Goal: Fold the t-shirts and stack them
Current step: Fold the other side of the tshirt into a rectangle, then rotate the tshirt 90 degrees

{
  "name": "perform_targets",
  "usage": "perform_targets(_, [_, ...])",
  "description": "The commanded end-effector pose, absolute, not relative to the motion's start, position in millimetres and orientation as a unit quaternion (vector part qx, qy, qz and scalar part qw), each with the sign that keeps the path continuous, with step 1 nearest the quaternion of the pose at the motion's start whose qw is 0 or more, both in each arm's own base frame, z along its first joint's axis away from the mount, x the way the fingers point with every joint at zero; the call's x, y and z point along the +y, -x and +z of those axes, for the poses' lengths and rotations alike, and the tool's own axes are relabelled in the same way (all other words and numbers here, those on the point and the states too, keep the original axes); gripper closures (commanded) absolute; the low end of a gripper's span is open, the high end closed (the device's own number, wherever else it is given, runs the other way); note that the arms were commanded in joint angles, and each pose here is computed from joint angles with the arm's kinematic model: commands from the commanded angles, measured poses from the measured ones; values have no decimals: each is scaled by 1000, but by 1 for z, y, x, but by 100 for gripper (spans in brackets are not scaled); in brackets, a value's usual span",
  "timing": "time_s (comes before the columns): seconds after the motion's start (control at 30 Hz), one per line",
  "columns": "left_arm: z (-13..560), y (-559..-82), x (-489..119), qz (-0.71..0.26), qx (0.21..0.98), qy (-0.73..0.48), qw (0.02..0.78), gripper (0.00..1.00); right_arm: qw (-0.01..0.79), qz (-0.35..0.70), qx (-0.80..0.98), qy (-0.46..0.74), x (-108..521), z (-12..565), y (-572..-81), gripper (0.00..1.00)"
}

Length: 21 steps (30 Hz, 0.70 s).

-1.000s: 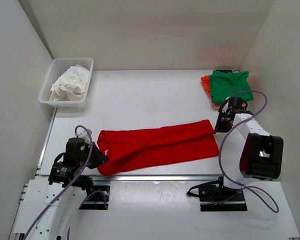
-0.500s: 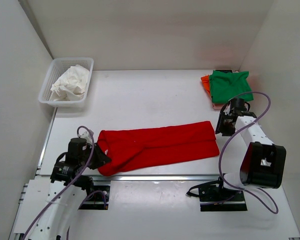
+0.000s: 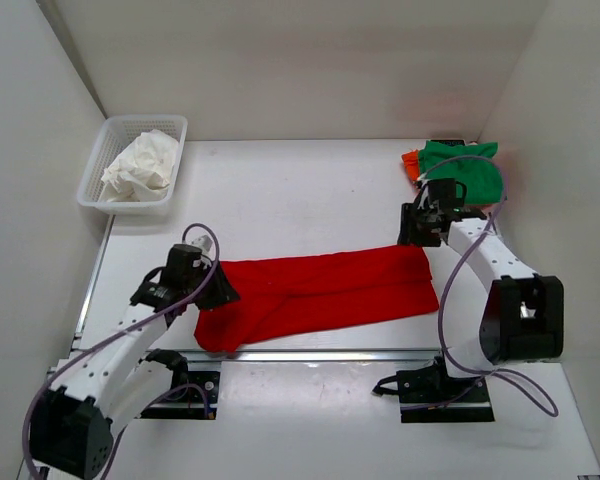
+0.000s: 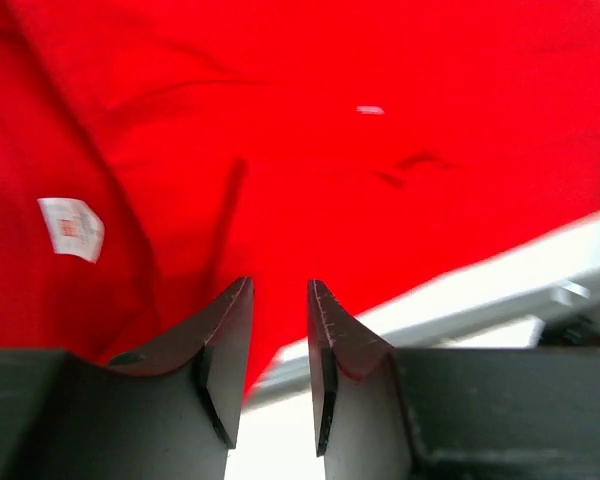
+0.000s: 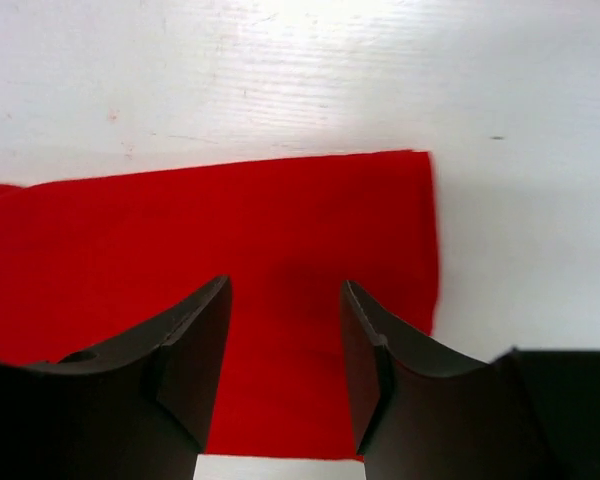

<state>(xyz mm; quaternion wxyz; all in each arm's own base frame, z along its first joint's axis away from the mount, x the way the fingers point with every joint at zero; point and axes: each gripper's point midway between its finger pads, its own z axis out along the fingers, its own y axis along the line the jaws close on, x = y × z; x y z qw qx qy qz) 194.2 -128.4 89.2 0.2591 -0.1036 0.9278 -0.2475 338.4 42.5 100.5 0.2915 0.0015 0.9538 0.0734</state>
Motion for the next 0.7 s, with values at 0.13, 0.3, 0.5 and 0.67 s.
perform_targets(0.13, [57, -237, -128, -163, 953, 85, 240, 63, 166, 78, 983, -11, 71, 33, -298, 54])
perform_targets(0.3, [24, -285, -137, -102, 978, 58, 172, 68, 112, 91, 988, -52, 91, 19, -250, 54])
perform_targets(0.5, [10, -379, -166, -88, 985, 24, 147, 72, 112, 136, 983, -48, 134, 23, -209, 55])
perform_targets(0.67, [25, -514, -202, -74, 978, -12, 195, 73, 168, 225, 959, -44, 189, 37, -200, 54])
